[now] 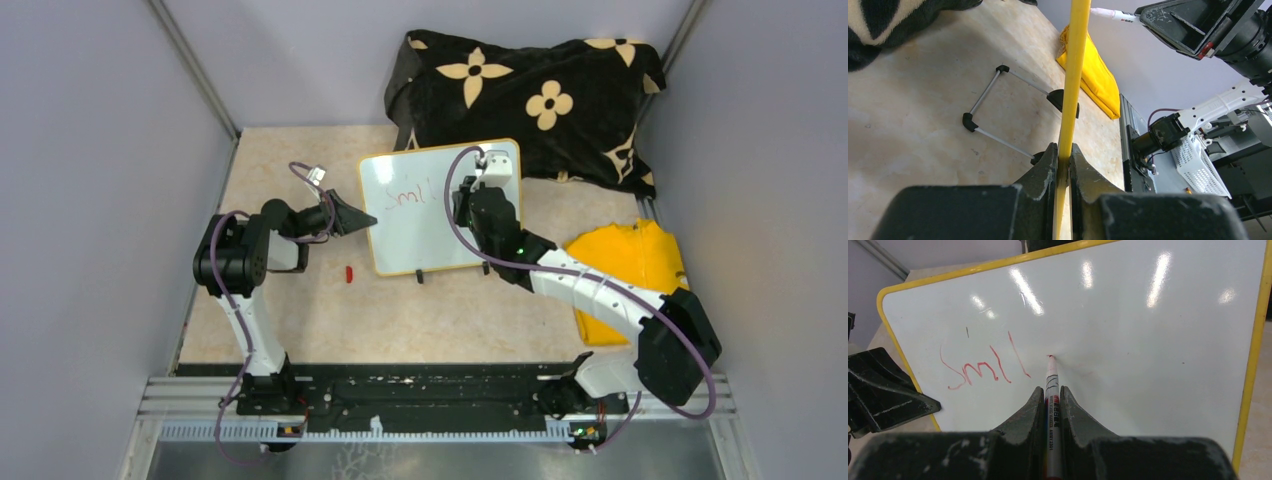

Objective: Write a sentence on the whiteboard

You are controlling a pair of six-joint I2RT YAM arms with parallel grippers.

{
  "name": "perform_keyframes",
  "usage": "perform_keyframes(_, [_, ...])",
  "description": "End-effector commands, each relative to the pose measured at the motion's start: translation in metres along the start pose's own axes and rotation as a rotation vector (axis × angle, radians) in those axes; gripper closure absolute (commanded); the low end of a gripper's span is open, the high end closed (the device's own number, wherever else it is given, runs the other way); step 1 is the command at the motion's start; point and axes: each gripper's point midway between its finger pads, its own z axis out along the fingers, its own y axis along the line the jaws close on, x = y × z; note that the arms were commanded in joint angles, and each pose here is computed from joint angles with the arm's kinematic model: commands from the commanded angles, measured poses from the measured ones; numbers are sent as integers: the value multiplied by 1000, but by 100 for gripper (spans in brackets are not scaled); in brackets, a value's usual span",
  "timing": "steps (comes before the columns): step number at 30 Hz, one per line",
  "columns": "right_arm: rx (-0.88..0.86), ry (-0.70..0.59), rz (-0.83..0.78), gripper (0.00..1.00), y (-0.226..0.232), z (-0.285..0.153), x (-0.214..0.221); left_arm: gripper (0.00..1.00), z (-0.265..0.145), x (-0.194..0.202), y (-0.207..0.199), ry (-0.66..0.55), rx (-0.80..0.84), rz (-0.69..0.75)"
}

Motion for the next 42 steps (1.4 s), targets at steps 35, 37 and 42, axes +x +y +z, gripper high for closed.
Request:
perform_keyframes(35, [-21,-66,12,100,10,15,-36,100,2,-5,-17,-15,81,193])
perform_keyframes(37, [-33,-53,10,100,13,16,-33,100,2,-5,-17,-14,82,193])
perform_keyframes(42, [-52,-17,8,100,16,18,-22,100,2,-5,-17,-15,82,193])
